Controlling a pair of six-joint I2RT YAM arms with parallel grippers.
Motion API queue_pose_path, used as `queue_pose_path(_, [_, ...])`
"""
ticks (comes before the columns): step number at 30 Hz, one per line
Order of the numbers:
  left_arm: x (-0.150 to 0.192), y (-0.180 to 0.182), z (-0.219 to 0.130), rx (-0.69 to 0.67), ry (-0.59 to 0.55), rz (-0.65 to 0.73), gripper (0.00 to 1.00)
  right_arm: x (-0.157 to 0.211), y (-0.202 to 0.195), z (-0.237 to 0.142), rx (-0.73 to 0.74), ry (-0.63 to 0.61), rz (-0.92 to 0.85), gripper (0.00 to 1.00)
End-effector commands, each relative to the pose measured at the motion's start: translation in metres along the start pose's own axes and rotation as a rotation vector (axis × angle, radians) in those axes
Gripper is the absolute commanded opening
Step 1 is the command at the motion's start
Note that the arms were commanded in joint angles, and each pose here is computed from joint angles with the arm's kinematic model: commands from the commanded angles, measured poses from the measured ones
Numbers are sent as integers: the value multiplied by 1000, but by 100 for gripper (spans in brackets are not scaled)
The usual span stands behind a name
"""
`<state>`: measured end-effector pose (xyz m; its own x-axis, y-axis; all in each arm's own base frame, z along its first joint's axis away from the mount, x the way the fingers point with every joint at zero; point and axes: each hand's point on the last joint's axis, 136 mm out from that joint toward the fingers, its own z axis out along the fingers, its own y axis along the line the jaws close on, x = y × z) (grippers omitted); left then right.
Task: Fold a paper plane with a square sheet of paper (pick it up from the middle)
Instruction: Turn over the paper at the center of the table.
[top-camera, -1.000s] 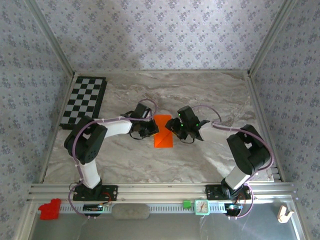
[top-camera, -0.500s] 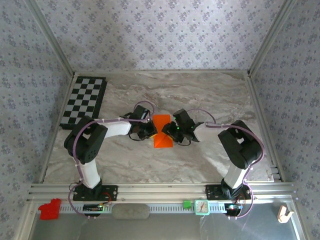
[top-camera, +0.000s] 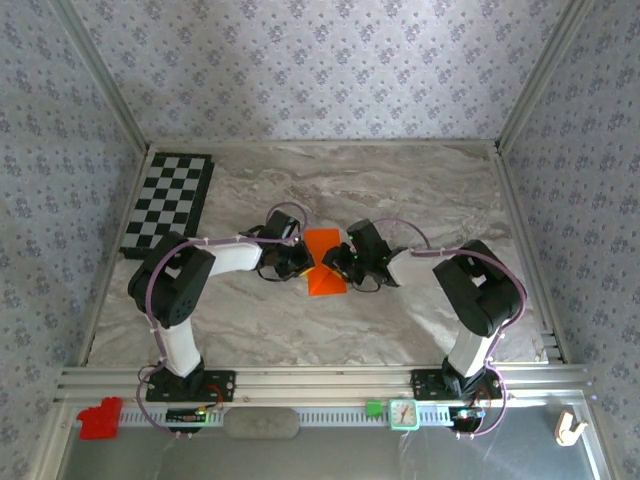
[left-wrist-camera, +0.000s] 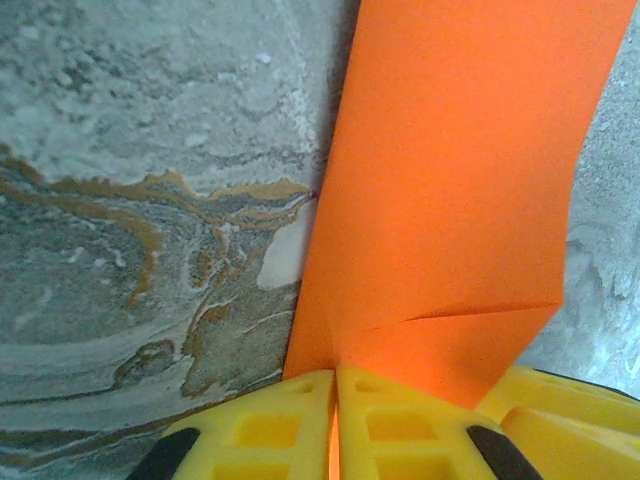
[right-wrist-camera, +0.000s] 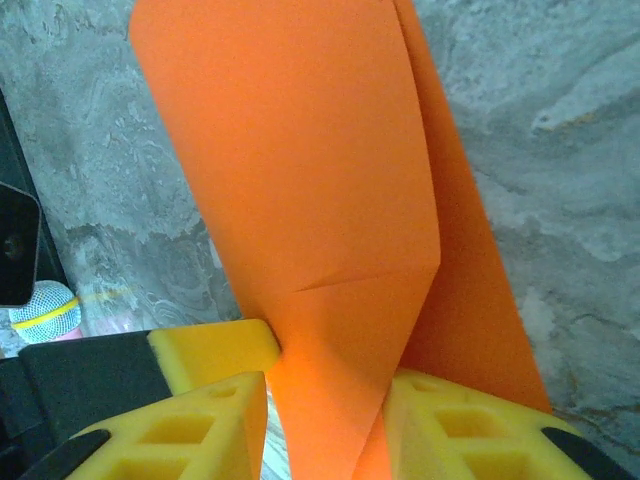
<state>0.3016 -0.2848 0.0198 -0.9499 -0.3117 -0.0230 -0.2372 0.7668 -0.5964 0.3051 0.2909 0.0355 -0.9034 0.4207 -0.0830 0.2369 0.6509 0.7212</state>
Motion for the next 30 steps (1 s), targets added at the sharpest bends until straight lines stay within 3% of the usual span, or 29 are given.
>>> queue_pose_path(1, [9,34,10,-108,31,-52,11,0,10,-3,-61,-15,-36,35])
queue_pose_path(10, [9,33,9,-105,32,-57,11,4,11,-3,-119,-25,-74,27])
queue_pose_path(30, [9,23,8,-77,51,-47,15,8,-2,9,-88,7,-59,13])
